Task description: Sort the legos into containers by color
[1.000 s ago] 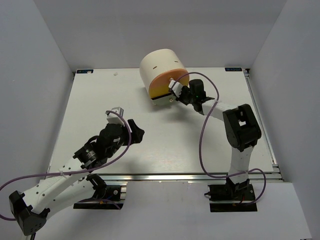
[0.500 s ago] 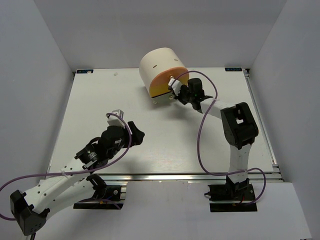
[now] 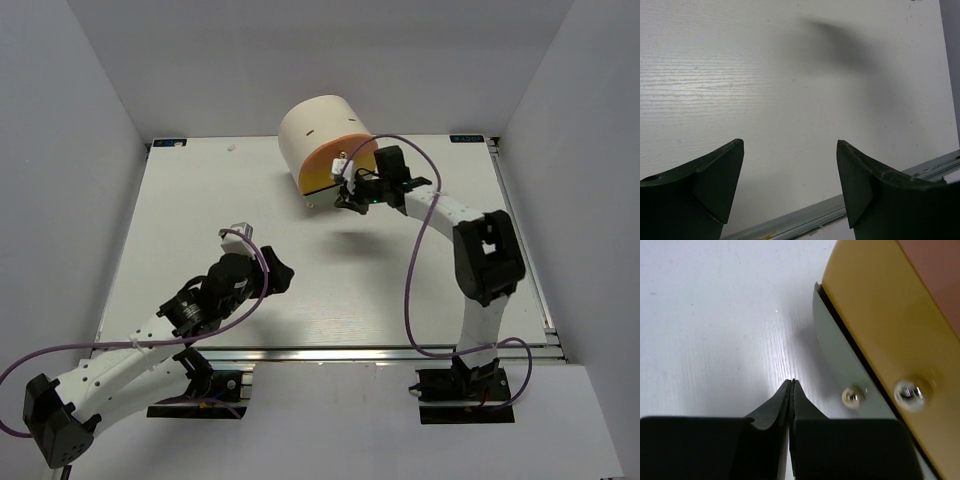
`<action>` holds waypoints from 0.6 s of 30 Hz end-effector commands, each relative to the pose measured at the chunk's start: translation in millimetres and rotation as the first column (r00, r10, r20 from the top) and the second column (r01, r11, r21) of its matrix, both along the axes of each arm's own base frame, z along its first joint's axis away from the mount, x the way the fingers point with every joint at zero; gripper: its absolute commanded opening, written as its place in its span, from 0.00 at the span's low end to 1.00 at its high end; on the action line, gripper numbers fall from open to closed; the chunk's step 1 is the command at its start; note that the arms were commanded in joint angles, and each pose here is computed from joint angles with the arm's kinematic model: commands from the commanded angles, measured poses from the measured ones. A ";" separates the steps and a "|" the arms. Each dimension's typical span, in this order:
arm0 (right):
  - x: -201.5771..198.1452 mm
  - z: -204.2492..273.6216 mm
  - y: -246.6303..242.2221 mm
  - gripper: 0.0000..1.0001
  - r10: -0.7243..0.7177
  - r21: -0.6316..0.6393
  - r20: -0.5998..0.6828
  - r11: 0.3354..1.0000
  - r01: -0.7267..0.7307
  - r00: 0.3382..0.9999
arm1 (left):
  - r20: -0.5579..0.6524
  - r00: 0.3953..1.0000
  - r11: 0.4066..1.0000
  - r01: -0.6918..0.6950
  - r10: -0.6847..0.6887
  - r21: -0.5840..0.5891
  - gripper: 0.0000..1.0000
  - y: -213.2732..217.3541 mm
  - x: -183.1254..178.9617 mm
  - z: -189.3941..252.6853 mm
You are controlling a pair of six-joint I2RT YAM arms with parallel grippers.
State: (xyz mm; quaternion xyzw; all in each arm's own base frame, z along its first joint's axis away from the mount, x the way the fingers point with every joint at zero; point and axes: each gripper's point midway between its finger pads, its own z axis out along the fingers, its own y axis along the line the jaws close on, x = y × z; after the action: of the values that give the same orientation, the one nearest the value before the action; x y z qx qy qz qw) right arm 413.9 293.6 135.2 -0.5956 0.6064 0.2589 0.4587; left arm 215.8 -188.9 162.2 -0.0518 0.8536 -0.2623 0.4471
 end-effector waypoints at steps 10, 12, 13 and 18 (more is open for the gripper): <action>42.2 -35.6 37.9 0.00 -0.094 -0.090 0.141 0.990 0.108 0.986 | 0.034 0.999 0.996 -0.023 0.026 -0.082 0.86 5.6 -5.9 20.0; 46.3 -33.5 38.5 0.00 -0.140 -0.067 0.171 0.986 0.153 0.975 | 0.027 0.999 0.997 -0.026 0.028 -0.071 0.87 7.0 -6.4 18.4; 56.3 -22.8 38.0 0.00 -0.182 -0.037 0.237 0.980 0.196 0.954 | 0.024 0.999 0.998 -0.025 0.027 -0.065 0.87 7.2 -6.6 16.9; 58.5 -25.8 41.3 0.00 -0.218 -0.016 0.298 0.972 0.233 0.929 | 0.020 1.000 0.998 -0.020 0.021 -0.061 0.87 4.6 -5.1 16.5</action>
State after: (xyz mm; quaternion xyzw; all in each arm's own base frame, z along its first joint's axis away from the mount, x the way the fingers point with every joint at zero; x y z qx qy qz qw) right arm 445.9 326.2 58.2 -0.5972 0.6345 0.1428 0.4694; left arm 210.2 -184.1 177.2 -0.0695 0.8402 -0.2849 0.4561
